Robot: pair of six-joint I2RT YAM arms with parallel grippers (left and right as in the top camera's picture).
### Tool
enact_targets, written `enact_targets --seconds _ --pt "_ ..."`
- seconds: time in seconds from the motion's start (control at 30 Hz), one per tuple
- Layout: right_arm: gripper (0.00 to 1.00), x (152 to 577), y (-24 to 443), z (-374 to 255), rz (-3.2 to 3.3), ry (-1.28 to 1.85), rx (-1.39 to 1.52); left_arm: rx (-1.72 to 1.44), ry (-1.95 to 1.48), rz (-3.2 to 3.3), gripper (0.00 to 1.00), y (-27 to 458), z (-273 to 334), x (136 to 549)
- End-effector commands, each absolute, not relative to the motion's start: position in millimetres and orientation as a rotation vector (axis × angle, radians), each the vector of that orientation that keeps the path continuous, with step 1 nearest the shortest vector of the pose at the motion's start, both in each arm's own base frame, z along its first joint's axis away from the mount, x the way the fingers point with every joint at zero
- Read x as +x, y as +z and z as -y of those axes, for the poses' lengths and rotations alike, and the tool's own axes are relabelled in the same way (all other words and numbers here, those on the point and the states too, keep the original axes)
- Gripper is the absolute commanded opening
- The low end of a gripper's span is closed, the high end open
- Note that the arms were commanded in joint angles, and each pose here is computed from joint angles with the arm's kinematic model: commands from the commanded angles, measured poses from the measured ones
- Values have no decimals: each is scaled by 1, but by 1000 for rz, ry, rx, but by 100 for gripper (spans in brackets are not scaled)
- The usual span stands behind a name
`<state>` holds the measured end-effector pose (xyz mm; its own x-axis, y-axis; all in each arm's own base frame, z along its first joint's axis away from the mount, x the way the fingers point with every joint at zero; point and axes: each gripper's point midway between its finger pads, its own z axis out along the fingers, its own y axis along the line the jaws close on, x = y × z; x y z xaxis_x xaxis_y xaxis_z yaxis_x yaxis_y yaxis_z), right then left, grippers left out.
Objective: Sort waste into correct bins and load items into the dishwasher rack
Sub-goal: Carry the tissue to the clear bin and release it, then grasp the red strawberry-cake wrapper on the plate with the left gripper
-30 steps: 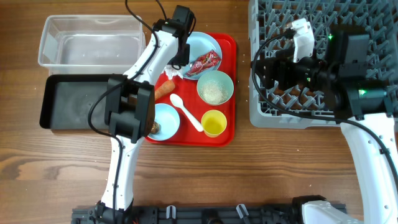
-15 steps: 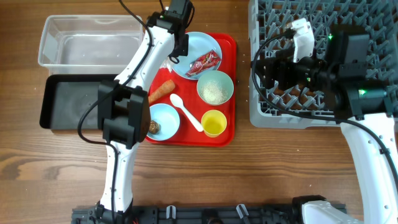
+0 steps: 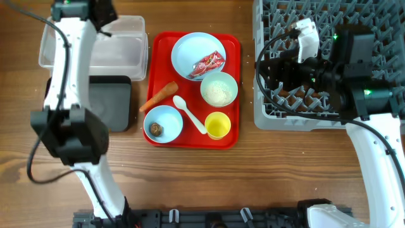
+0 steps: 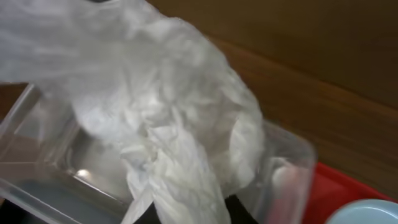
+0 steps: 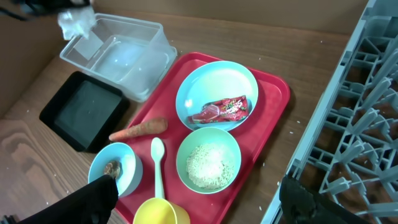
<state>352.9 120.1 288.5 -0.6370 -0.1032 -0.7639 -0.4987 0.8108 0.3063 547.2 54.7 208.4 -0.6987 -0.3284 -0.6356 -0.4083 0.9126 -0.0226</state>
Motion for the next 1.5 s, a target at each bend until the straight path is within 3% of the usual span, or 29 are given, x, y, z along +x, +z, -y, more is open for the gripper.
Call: enact_targets --seconds 0.0,0.07,0.27,0.3,0.33,0.37,0.4,0.43,0.47,0.5,0.6,0.63,0.67,0.8,0.93,1.13,1.47 --pt "86 357 294 -121 -2187 640 -461 -583 46 -2512 58 146 -61 555" --pt "86 356 294 -120 -2193 644 -452 -583 24 -2540 100 135 -59 554" --pt "86 356 293 -120 -2196 645 -453 -540 -7 -2563 99 137 -47 552" --pt "86 356 293 -120 -2197 645 -453 -542 -6 -2567 90 137 -47 550" --pt "86 355 293 -120 -2199 645 -452 -542 -4 -2573 61 136 -47 549" --pt "86 355 293 -120 -2199 645 -452 -544 -4 -2577 25 136 -47 548" --pt "86 355 293 -120 -2199 645 -453 -545 -2 -2582 8 135 -47 547" --pt "86 355 293 -120 -2198 644 -454 -545 -2 -2583 5 135 -47 547" --pt "86 355 293 -120 -2198 644 -456 -545 -3 -2583 38 135 -46 547" --pt "86 355 293 -120 -2198 643 -456 -545 -3 -2582 100 135 -46 547" --pt "86 355 293 -120 -2198 643 -456 -544 -5 -2580 97 140 -46 546" --pt "86 355 293 -120 -2198 643 -455 -536 -34 -2576 88 145 -43 546" --pt "86 355 293 -120 -2198 643 -456 -513 -108 -2562 85 158 -33 546" --pt "87 356 293 -120 -2196 643 -456 -225 -452 -2491 91 214 30 542" --pt "87 359 286 -121 -2214 648 -452 100 -471 -2481 94 229 100 526" --pt "87 357 272 -121 -2277 667 -436 582 -208 -2570 98 156 205 503" --pt "87 359 268 -121 -2290 671 -433 680 -111 -2645 98 65 228 514"
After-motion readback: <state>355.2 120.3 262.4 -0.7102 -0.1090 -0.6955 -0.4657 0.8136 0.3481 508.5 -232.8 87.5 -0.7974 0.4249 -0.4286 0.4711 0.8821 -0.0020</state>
